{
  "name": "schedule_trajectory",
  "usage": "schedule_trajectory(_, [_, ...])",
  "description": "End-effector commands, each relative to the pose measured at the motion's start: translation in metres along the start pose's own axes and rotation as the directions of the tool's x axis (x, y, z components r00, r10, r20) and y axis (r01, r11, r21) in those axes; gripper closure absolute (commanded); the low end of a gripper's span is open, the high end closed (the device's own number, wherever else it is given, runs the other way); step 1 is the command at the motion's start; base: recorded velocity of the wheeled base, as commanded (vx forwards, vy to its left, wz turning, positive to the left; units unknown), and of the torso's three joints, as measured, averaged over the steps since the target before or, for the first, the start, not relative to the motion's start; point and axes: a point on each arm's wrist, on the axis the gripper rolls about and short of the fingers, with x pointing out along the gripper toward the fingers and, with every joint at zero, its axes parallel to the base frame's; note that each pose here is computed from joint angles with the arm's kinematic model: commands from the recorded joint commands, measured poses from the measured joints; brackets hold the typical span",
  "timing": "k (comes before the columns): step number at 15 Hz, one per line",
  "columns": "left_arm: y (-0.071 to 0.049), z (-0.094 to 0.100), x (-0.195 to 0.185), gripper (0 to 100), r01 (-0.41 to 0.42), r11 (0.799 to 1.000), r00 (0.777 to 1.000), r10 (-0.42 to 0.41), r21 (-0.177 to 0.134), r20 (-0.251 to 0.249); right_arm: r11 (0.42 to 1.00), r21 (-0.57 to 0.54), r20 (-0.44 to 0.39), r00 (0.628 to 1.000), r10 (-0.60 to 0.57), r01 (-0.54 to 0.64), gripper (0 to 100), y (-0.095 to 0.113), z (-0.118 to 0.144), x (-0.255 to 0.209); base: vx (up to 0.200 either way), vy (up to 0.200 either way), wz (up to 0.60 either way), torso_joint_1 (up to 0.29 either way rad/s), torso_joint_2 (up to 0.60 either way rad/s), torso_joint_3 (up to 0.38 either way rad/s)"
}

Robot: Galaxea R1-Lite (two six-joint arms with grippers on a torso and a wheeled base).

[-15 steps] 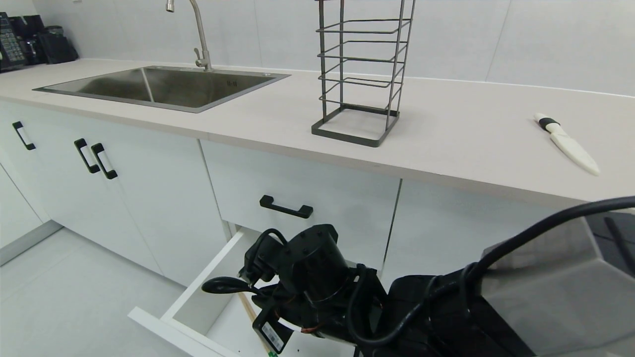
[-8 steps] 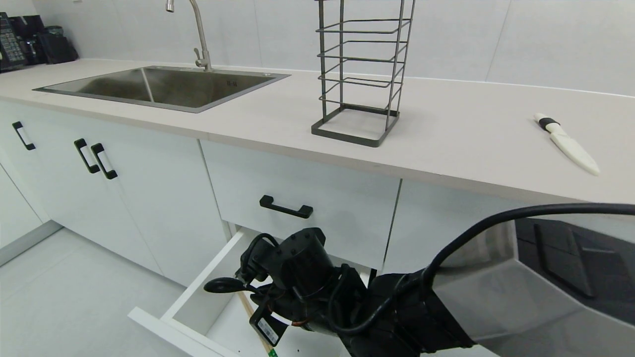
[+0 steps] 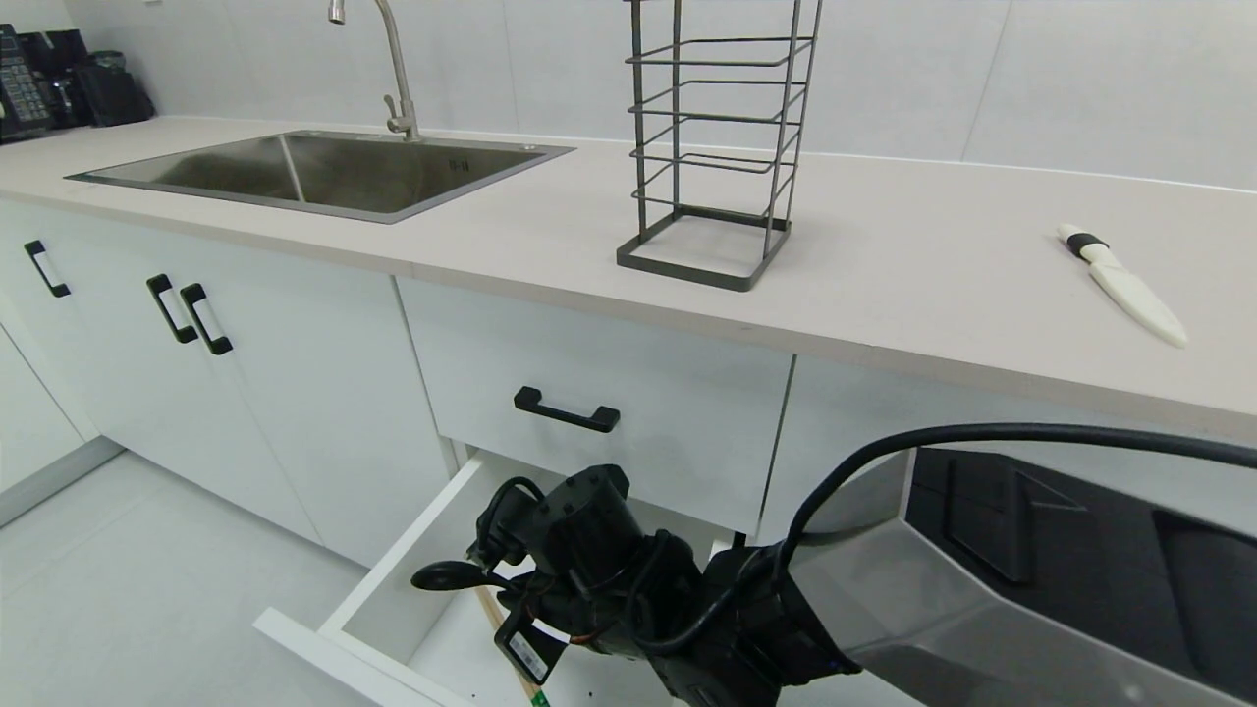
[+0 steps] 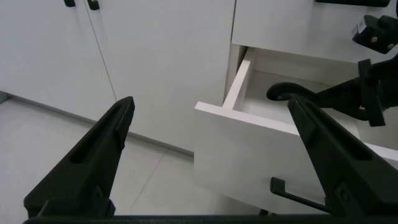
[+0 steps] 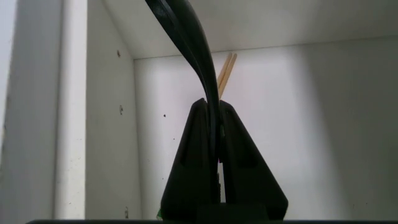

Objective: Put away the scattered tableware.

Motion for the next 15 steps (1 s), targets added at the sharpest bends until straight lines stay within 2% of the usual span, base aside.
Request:
schedule_trajectory(1, [0.0, 0.0, 0.0, 0, 0.0, 1.0, 1.0, 0.0, 0.0, -0.001, 1.0, 0.009, -0.017, 1.0, -0.003, 0.003, 100, -0.002, -0.008, 0.012, 0.0, 0.0, 0.0, 0.0, 0.0, 0.0])
schedule_trajectory(15, [0.0, 0.0, 0.0, 0, 0.0, 1.0, 1.0, 0.0, 0.0, -0.001, 0.999, 0.039, -0.043, 0.998, -0.034, 0.036, 100, -0.02, -0.027, 0.06, 0.0, 0.0, 0.0, 0.0, 0.0, 0.0])
